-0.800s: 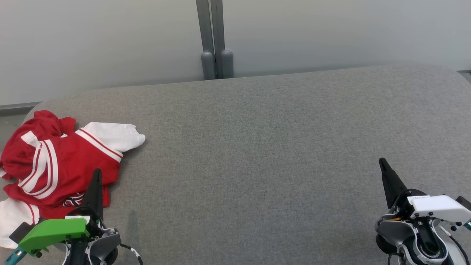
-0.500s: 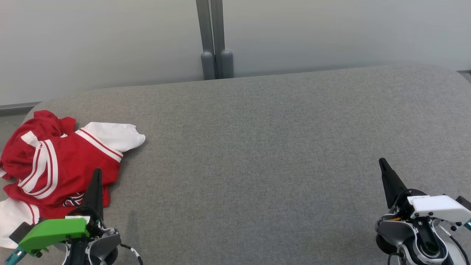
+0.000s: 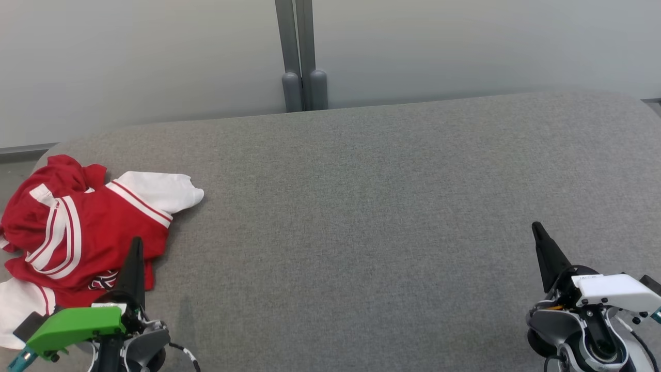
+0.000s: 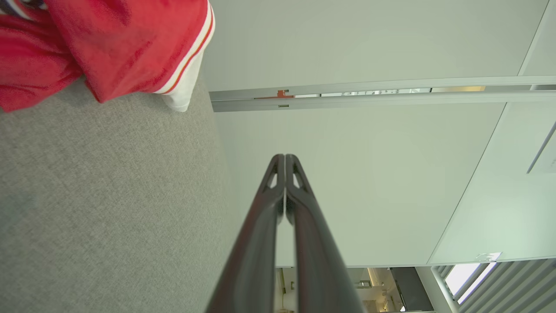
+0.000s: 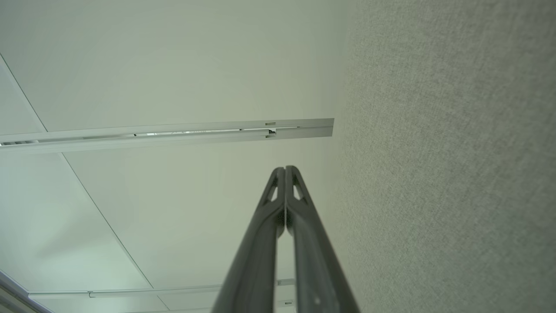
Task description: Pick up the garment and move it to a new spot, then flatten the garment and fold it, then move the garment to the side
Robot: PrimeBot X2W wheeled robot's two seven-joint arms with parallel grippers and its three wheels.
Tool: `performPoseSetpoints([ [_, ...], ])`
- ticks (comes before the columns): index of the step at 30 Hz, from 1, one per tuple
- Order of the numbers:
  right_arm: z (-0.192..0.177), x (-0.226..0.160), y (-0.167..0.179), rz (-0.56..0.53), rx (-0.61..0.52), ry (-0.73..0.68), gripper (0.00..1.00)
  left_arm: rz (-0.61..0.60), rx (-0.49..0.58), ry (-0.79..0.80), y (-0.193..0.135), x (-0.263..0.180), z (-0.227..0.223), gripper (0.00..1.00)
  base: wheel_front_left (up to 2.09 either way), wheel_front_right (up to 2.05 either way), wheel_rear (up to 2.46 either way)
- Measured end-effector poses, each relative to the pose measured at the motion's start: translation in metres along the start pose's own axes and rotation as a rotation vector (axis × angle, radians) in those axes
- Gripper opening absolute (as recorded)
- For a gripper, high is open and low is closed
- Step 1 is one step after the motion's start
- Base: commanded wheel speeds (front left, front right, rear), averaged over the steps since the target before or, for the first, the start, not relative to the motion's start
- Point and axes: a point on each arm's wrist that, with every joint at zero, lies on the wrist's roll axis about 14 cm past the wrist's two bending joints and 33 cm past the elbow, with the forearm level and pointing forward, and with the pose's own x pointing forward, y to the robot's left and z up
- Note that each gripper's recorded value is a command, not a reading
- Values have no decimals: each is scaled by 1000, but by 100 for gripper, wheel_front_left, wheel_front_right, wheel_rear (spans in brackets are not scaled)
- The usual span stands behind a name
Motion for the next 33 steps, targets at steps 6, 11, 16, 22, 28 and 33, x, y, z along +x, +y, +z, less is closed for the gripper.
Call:
performPoseSetpoints([
  [6, -3, -12, -28, -82, 15, -2, 100, 88, -15, -1, 29, -13, -3, 100, 0, 0, 0],
  [11, -4, -13, -26, -76, 23, -10, 100, 93, -16, -17, 31, -15, -3, 100, 0, 0, 0],
  [16, -7, -10, -18, -49, 26, -13, 100, 72, -3, -28, 24, -13, -3, 100, 0, 0, 0],
  [22, -11, -6, -3, -8, -68, -4, 100, 45, 73, -39, 15, -10, -2, 100, 0, 0, 0],
  [28, -18, -3, 9, 29, -151, 6, 100, 37, 212, -36, 10, -9, -4, 100, 0, 0, 0],
  [33, -21, -1, 17, 56, -244, 8, 100, 38, 351, -28, 7, -8, -8, 100, 0, 0, 0],
])
